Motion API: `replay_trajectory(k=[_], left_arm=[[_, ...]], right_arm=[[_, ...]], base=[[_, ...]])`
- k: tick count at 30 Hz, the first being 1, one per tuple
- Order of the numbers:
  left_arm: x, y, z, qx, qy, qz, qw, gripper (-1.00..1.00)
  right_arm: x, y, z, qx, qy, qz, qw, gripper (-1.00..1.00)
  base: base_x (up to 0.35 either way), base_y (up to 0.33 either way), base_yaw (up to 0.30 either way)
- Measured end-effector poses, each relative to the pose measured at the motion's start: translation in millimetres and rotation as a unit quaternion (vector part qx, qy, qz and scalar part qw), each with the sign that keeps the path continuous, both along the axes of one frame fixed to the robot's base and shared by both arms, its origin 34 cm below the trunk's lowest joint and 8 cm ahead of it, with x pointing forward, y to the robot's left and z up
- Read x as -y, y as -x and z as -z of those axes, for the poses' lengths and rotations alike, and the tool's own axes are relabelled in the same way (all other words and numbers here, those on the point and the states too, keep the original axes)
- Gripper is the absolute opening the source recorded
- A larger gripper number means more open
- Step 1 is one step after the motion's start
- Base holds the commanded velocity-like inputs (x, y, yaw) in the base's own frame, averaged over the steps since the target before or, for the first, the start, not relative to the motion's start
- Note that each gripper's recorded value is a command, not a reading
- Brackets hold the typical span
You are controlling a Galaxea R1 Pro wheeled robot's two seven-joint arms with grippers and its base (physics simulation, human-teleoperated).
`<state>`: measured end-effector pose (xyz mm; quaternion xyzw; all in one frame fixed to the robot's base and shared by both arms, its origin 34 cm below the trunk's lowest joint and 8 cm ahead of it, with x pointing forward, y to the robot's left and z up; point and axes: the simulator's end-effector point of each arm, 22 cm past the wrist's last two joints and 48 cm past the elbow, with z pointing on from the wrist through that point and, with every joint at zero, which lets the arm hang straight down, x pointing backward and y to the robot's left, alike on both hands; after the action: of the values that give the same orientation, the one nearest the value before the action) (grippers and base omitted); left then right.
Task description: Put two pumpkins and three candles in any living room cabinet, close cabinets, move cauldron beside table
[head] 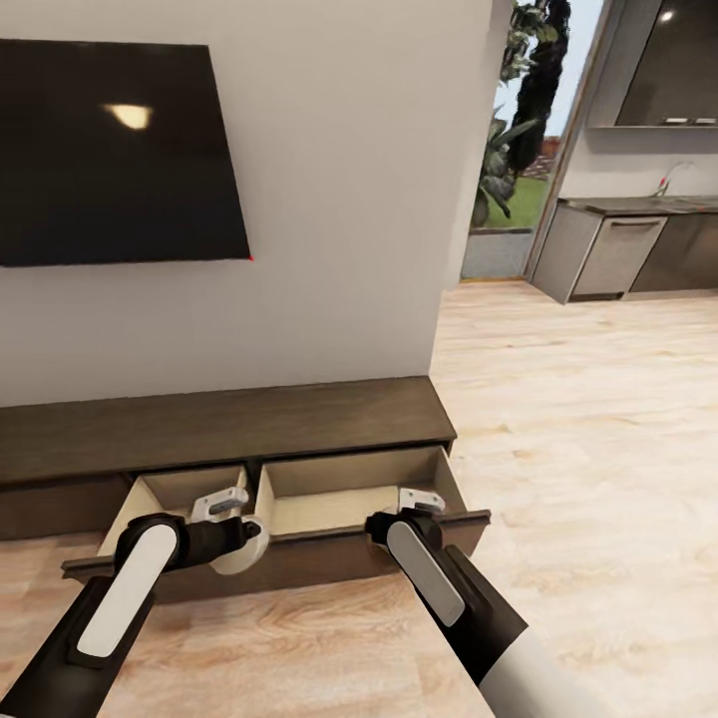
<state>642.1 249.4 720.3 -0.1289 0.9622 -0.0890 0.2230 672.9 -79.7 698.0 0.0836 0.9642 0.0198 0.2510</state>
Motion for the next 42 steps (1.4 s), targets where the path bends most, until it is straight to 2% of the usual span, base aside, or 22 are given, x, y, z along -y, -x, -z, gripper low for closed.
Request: replay_trajectory(k=[14, 28, 34, 37, 39, 42], left_arm=[[0.5, 0.0, 0.3, 0.000, 0.002, 0.000, 1.0000, -1.00], [1.0, 0.3, 0.7, -0.001, 0.002, 0.000, 1.0000, -1.00], [4.0, 1.5, 3.8, -0.005, 0.005, 0.000, 1.0000, -1.00], [5.8, 2.0, 5.0, -0.007, 0.007, 0.000, 1.0000, -1.00], [5.8, 2.0, 5.1, -0.007, 0.007, 0.000, 1.0000, -1.00], [6.4, 2.2, 5.4, -0.007, 0.008, 0.000, 0.9999, -1.00]], right_arm=[[-5.1, 1.7, -0.7, 0.002, 0.004, -0.011, 0.9999, -1.00], [-5.7, 1.7, -1.2, 0.003, 0.004, -0.012, 0.9999, -1.00], [-13.0, 1.4, -0.4, 0.004, -0.009, -0.017, 0.9998, -1.00], [-28.6, 2.3, 4.9, -0.009, -0.020, -0.024, 0.9995, -1.00], [-30.6, 1.2, 11.7, -0.022, -0.013, -0.024, 0.9994, -1.00], [-35.1, 4.2, 18.1, -0.039, -0.023, -0.020, 0.9988, -1.00]], base=[[0.295, -0.132, 0.078], [0.264, -0.092, 0.005], [0.140, -0.082, 0.000], [0.014, -0.008, 0.000], [0.003, -0.002, 0.000], [0.001, 0.000, 0.000]])
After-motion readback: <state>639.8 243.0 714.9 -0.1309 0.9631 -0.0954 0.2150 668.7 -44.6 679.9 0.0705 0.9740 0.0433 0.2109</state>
